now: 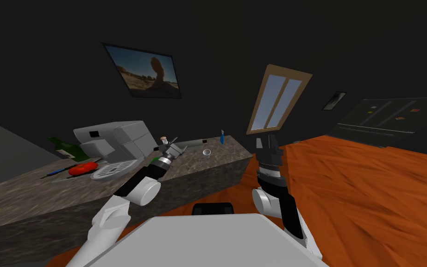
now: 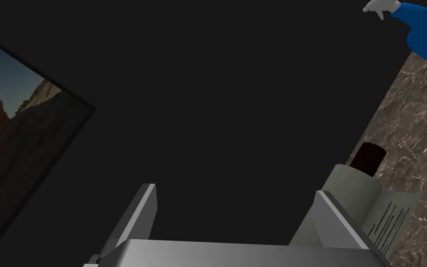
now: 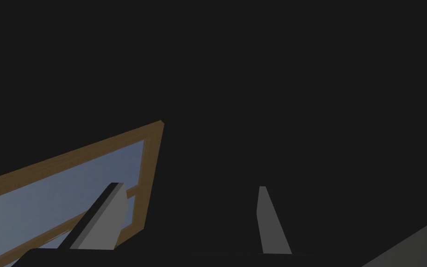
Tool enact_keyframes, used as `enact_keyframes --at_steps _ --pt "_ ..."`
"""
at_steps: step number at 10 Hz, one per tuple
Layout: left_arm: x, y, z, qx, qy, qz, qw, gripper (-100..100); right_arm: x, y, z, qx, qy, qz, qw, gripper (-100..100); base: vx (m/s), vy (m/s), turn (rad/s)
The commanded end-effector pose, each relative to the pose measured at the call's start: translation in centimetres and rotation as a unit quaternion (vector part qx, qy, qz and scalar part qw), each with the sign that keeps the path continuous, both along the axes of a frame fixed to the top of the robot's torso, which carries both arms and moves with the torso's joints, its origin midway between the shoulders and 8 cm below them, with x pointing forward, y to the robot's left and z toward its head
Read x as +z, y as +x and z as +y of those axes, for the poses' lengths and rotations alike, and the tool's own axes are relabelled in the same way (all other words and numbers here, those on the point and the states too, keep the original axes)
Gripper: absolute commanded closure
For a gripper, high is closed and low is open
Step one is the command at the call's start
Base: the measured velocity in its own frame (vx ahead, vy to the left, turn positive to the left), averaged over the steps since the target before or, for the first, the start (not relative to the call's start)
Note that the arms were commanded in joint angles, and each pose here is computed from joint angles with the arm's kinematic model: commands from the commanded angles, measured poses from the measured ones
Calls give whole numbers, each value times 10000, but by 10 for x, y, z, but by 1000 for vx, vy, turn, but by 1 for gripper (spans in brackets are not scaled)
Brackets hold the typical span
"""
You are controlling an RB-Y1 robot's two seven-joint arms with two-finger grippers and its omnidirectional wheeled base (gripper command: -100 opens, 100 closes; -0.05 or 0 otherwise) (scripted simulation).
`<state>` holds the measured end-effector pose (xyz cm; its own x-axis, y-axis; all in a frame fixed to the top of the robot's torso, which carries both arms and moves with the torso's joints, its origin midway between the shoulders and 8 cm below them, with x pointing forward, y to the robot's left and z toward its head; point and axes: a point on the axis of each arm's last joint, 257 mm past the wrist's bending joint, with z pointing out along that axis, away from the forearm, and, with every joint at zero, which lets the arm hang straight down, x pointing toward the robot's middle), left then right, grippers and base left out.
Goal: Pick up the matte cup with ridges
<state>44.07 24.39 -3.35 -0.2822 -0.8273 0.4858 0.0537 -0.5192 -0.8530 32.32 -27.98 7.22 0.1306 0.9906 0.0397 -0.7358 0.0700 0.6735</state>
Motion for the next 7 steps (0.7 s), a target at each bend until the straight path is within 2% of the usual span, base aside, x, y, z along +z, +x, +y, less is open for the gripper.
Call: enact_keyframes --at_steps 1,2,3,4,5,6,7 --pt "-9 5 -2 -151 -148 297 9993 -100 0 0 0 0 0 0 10000 0 9 -24 -29" --pt "-13 6 -2 -143 -129 383 9991 -100 0 0 0 0 0 0 10000 0 8 -22 -19" --pt "-20 10 -3 -262 -253 621 9974 -100 0 0 0 0 0 0 10000 0 10 -30 -32" --pt "-23 11 -3 -255 -238 683 9971 -100 0 0 0 0 0 0 10000 0 10 -24 -12" --pt "-31 14 -4 -357 -353 934 9944 -100 0 0 0 0 0 0 10000 0 14 -36 -34" --pt "-34 15 -4 -349 -339 992 9939 -100 0 0 0 0 0 0 10000 0 12 -33 -15" --pt "-42 18 -4 -431 -445 1258 9901 -100 0 0 0 0 0 0 10000 0 19 -48 -30"
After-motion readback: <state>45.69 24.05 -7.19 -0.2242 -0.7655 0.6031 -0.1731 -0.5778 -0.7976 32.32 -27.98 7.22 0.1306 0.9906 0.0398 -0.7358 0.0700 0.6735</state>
